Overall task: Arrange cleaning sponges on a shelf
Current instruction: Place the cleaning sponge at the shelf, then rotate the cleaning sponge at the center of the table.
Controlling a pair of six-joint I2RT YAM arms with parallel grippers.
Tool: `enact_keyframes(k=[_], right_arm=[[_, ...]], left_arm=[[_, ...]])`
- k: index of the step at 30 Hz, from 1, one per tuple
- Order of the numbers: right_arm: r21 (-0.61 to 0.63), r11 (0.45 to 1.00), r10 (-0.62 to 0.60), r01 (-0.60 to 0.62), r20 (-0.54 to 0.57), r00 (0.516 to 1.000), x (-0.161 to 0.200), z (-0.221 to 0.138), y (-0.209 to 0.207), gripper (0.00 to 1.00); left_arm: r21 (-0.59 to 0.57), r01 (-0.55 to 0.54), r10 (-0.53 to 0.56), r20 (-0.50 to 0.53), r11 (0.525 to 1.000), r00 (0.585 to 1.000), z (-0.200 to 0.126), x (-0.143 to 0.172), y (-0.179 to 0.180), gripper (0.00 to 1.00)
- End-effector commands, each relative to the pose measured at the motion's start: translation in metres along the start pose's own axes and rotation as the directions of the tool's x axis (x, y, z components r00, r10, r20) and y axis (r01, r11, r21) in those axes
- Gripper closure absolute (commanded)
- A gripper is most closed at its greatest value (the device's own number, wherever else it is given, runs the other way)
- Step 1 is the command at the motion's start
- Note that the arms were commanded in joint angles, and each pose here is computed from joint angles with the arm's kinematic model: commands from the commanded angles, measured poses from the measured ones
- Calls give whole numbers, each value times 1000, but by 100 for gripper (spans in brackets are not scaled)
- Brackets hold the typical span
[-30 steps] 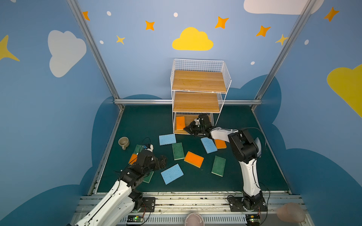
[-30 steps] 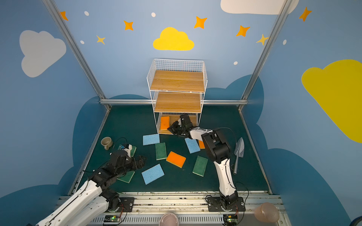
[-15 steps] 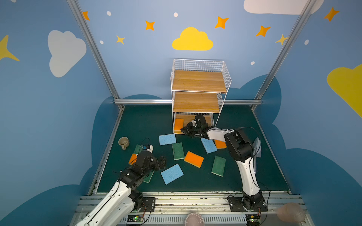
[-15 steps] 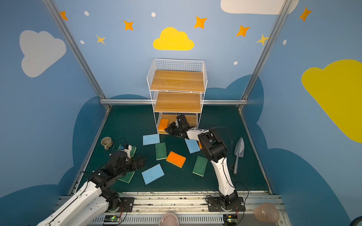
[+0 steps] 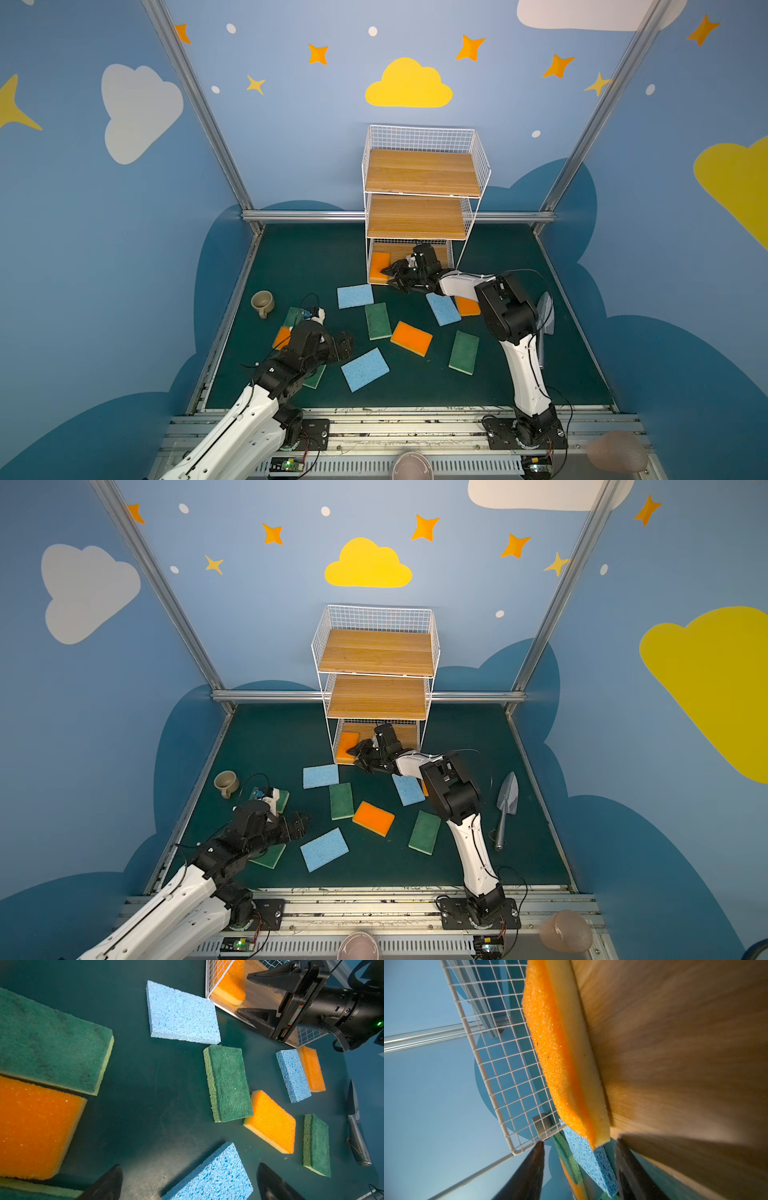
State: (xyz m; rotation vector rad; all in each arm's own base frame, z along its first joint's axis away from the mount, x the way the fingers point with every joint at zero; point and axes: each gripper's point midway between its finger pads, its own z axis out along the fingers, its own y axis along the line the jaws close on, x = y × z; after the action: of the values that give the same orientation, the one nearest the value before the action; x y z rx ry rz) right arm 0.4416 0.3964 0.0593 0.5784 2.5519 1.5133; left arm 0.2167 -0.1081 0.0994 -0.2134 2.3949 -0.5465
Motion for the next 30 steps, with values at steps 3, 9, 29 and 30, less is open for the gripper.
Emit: enact_keyframes(k=[3, 9, 29, 30], right_arm=[[49, 998, -37, 37, -10, 999, 10, -13, -5, 43], [72, 994, -86, 87, -15, 996, 19, -30, -7, 43], [232, 907, -315, 351, -179, 932, 108, -183, -67, 87], [238, 904, -317, 356, -189, 929, 115, -189, -73, 94]], left_arm=[[-5, 5, -5, -1, 1000, 1000, -5, -3, -1, 0], [0, 0, 0, -9, 1000, 1000, -6, -5, -5, 0], [114, -239, 255, -159, 964, 954, 53, -5, -109, 29], [120, -248, 266, -164, 961, 950, 57, -8, -114, 35]])
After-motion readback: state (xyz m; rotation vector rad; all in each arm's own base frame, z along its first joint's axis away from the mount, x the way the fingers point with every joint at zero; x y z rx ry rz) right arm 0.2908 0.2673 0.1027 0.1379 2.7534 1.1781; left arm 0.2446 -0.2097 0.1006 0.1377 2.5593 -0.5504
